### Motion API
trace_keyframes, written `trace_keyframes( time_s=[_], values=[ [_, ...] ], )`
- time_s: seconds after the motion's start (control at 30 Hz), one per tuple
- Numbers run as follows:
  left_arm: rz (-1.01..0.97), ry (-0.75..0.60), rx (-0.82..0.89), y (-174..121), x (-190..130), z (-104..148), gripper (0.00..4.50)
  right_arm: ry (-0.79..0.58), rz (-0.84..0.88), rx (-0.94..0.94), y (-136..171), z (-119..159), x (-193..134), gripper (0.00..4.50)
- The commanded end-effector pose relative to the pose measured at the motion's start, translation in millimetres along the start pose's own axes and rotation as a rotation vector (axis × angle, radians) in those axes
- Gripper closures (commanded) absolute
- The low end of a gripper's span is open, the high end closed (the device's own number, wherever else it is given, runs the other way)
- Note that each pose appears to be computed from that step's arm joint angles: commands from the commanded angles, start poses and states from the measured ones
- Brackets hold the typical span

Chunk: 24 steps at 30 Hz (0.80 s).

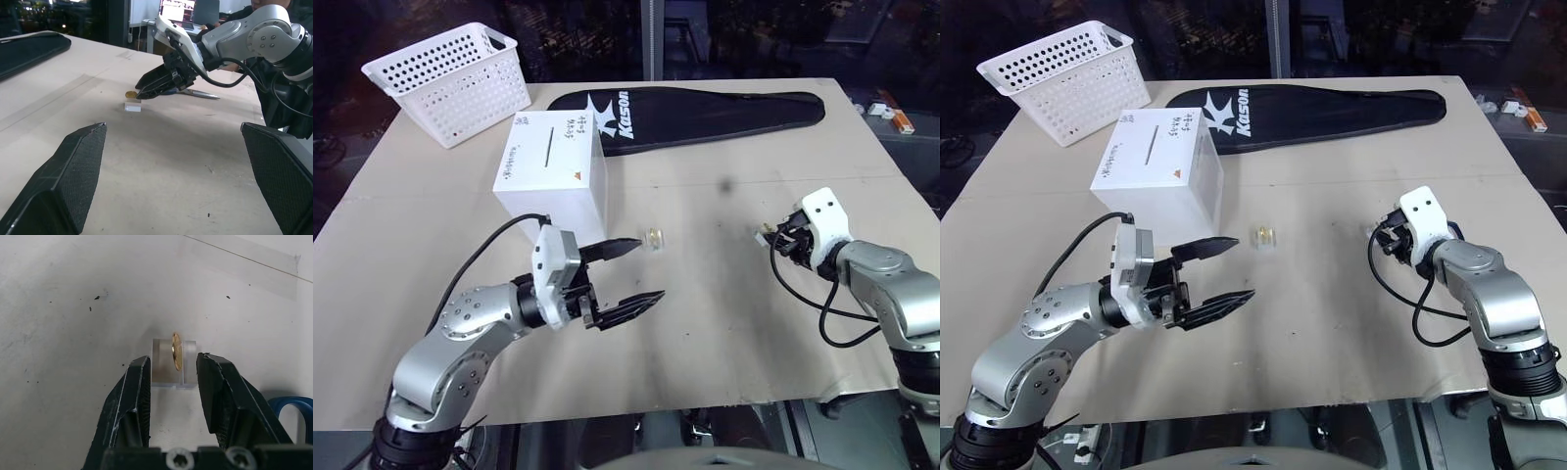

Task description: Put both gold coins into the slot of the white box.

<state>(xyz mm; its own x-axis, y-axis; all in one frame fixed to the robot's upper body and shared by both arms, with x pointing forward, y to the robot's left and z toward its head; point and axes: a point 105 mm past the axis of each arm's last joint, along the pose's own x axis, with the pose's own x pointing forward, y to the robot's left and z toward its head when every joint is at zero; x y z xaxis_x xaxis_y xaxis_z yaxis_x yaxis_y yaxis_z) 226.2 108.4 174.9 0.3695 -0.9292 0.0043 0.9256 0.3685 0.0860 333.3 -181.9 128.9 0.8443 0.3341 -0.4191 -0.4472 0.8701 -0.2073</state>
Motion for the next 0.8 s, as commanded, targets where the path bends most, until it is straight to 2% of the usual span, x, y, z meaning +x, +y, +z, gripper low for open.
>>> trace_keyframes(
  time_s=[0.03, 0.47, 0.5, 0.53, 0.57, 0.6, 0.8],
  values=[
    [-0.009, -0.024, 0.05, -3.2, -1.9, 10.3, 0.0, -0.039, -0.008, -0.022, -0.5, 9.7, -0.2, 2.88],
    [-0.003, -0.026, 0.053, -2.5, -1.5, 10.9, 0.0, -0.043, -0.01, -0.019, -2.5, 10.1, 6.5, 2.88],
    [-0.004, -0.024, 0.054, -3.0, -2.1, 10.7, 0.0, -0.042, -0.011, -0.019, -2.8, 9.4, 6.8, 3.42],
    [-0.005, -0.023, 0.053, -3.3, -2.8, 10.7, 0.0, -0.042, -0.013, -0.018, -3.3, 9.0, 7.0, 3.66],
    [-0.005, -0.022, 0.054, -3.4, -3.5, 10.6, 0.0, -0.043, -0.015, -0.017, -4.0, 8.9, 7.1, 4.15],
    [-0.005, -0.02, 0.054, -3.2, -4.1, 10.6, 0.0, -0.043, -0.016, -0.016, -4.6, 9.0, 7.2, 4.46],
    [-0.006, -0.022, 0.056, -2.1, -4.1, 11.3, 0.0, -0.046, -0.019, -0.015, -6.2, 9.6, 5.6, 4.46]
  ],
)
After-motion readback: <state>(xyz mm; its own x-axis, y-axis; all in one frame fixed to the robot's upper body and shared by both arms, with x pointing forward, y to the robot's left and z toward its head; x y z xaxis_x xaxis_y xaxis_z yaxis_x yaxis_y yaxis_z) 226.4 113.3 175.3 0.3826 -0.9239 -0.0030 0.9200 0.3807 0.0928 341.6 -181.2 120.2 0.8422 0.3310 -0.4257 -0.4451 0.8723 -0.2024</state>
